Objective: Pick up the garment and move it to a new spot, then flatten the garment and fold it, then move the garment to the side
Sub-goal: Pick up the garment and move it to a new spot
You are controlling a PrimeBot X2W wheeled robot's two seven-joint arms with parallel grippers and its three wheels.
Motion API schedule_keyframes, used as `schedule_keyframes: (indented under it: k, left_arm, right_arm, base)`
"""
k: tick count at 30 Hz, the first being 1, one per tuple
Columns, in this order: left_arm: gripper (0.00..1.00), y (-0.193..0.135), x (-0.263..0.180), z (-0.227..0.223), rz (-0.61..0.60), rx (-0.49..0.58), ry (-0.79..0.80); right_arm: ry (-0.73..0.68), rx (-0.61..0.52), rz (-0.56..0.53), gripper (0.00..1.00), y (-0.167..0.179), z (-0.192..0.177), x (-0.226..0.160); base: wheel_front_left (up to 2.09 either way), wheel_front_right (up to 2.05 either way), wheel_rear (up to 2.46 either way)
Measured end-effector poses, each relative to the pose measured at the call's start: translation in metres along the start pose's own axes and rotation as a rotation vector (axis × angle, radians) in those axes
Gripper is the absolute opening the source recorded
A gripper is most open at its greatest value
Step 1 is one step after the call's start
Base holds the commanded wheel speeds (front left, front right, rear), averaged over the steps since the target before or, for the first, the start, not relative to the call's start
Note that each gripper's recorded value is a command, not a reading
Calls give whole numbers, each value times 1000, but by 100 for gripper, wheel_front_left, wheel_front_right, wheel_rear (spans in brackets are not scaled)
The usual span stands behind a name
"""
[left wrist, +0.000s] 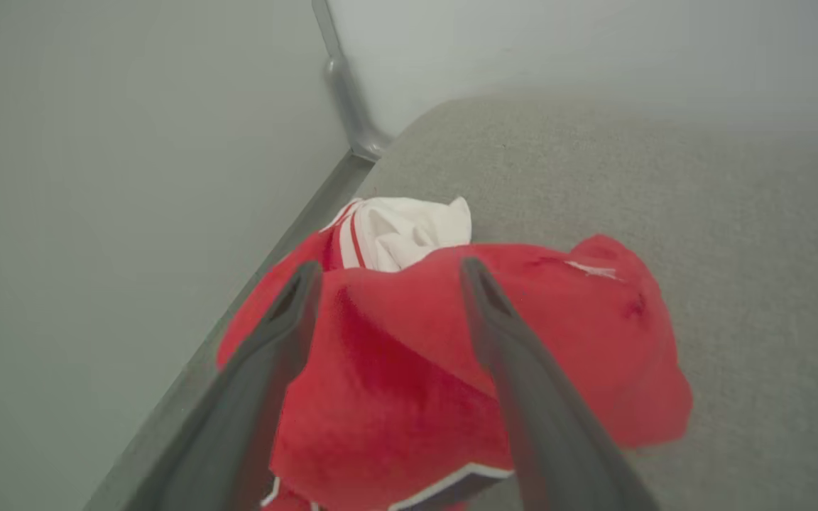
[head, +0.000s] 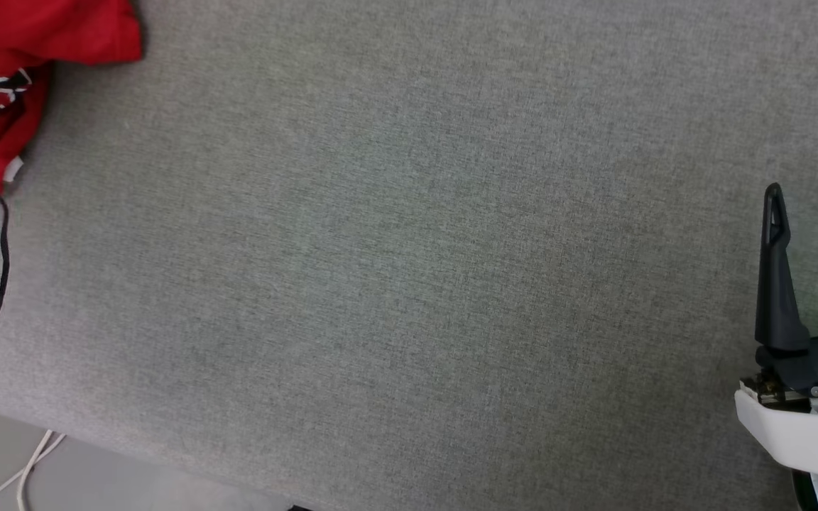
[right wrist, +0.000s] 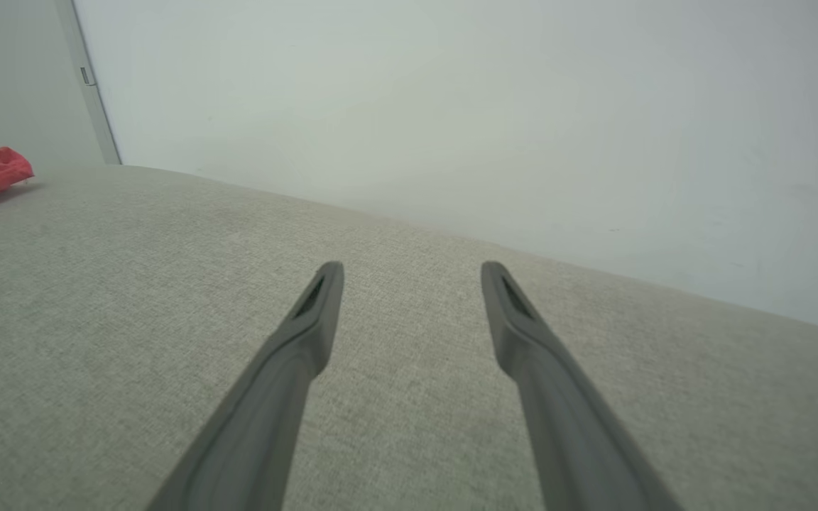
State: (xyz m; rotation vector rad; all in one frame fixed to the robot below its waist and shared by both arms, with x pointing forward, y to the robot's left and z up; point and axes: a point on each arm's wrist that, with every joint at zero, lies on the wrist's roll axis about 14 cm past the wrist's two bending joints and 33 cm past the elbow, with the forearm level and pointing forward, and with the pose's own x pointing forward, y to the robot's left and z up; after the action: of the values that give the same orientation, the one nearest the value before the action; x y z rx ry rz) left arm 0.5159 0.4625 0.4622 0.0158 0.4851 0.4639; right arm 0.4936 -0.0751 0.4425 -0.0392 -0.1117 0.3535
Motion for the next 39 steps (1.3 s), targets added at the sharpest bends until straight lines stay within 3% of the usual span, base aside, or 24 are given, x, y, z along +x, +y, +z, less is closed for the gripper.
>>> schedule_keyframes:
  k: [7, 16, 17, 18, 24, 29, 34, 39]
  left_arm:
    - [100, -23, 1, -81, -103, -149, 424]
    - [100, -22, 0, -110, -129, -175, 591]
    - [80, -23, 1, -108, -133, -198, 578]
    - [0, -24, 2, -107, -138, -222, 564]
    - [0, -24, -1, -90, -154, -183, 501]
    - [0, -12, -12, -49, -160, -111, 395]
    - [0, -25, -29, 21, -245, -73, 205]
    - [0, -37, -62, 88, -315, 34, 43]
  right_arm:
    - [9, -22, -8, 100, -5, -11, 2]
    - [44, -32, -25, 100, -12, -28, -2]
    - [46, -32, -25, 100, -12, -29, -2]
    - [46, -31, -24, 100, -12, -29, -2]
    - [27, -27, -15, 100, -8, -18, -1]
    - [-11, -7, -2, 100, -2, 2, -1]
    - [-57, 21, 5, 100, 3, 29, -3]
    - [-107, 35, 5, 100, 5, 58, -8]
  base:
    - [0, 0, 0]
    - [0, 0, 0]
    - [0, 0, 0]
    - [0, 0, 0]
    - [0, 0, 0]
    - [0, 0, 0]
    - [0, 0, 0]
    - [0, 0, 0]
